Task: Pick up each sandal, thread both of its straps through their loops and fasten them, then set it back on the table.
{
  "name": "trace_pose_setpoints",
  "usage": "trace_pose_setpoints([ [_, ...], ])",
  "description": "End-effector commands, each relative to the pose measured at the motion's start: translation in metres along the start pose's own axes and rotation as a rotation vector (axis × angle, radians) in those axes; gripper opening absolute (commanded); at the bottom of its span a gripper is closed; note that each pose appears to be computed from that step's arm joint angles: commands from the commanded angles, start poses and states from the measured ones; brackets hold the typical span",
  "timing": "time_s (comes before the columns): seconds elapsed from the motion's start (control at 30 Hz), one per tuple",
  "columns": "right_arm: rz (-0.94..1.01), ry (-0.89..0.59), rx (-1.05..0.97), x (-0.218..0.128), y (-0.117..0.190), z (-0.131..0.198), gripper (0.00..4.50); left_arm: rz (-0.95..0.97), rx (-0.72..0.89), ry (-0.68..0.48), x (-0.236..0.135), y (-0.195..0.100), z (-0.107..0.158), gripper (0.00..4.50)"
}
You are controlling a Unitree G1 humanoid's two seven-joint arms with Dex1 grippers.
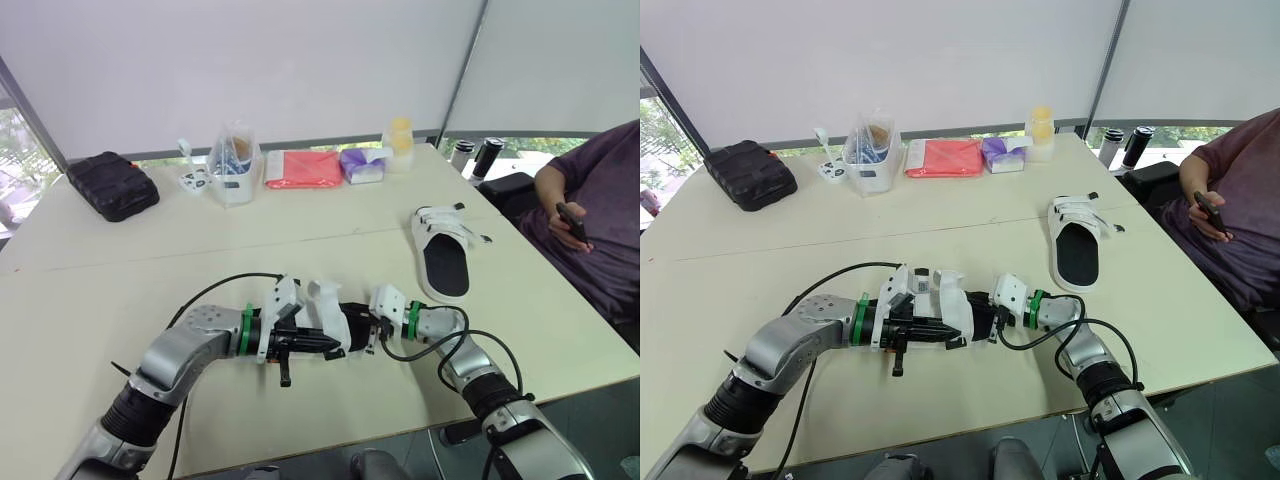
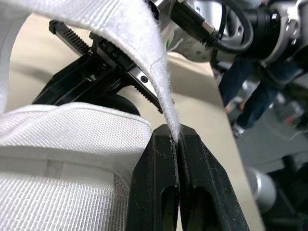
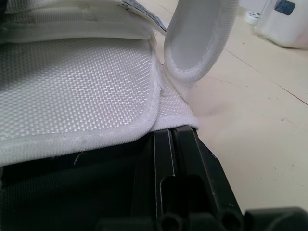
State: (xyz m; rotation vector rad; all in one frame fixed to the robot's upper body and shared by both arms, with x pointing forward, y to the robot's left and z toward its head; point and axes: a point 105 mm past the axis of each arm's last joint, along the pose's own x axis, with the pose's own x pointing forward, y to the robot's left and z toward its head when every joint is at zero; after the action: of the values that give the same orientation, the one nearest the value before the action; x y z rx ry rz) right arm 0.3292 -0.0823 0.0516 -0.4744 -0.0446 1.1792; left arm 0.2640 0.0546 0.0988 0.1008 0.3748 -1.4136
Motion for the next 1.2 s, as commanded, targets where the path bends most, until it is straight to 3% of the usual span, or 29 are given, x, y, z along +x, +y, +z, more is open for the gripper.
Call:
trace_pose_setpoints([
  [0.03, 0.101, 0.257, 0.152, -0.013, 0.043, -0.065, 0.00, 0.039, -0.004, 0.136, -0.002, 0.009, -0.029, 0.06],
  [0.2, 0.099, 0.260, 0.152, -0.014, 0.043, -0.066, 0.00, 0.050, -0.060, 0.021, -0.004, 0.017, -0.011, 0.06],
  [0.23, 0.099, 0.260, 0.152, -0.014, 0.042, -0.066, 0.00, 0.056, -0.058, 0.016, -0.005, 0.019, -0.010, 0.30],
  [0.3, 0.098, 0.260, 0.151, -0.013, 0.042, -0.066, 0.00, 0.047, -0.057, 0.013, -0.005, 0.019, -0.010, 0.86],
  [0.5, 0.100, 0.261, 0.152, -0.013, 0.042, -0.066, 0.00, 0.077, -0.148, -0.107, -0.012, 0.029, 0.012, 3.75],
  [0.7, 0.101, 0.263, 0.152, -0.014, 0.042, -0.066, 0.00, 0.035, -0.225, -0.236, -0.021, 0.030, 0.045, 3.75],
  [0.83, 0.102, 0.263, 0.149, -0.013, 0.041, -0.066, 0.00, -0.012, -0.244, -0.224, -0.028, 0.030, 0.053, 3.75],
  [1.07, 0.103, 0.267, 0.150, -0.014, 0.042, -0.067, 0.00, 0.165, -0.297, -0.280, -0.020, 0.065, 0.086, 3.75],
  [1.2, 0.099, 0.263, 0.151, -0.014, 0.043, -0.067, 0.00, 0.403, -0.178, -0.354, -0.031, 0.103, 0.115, 3.75],
])
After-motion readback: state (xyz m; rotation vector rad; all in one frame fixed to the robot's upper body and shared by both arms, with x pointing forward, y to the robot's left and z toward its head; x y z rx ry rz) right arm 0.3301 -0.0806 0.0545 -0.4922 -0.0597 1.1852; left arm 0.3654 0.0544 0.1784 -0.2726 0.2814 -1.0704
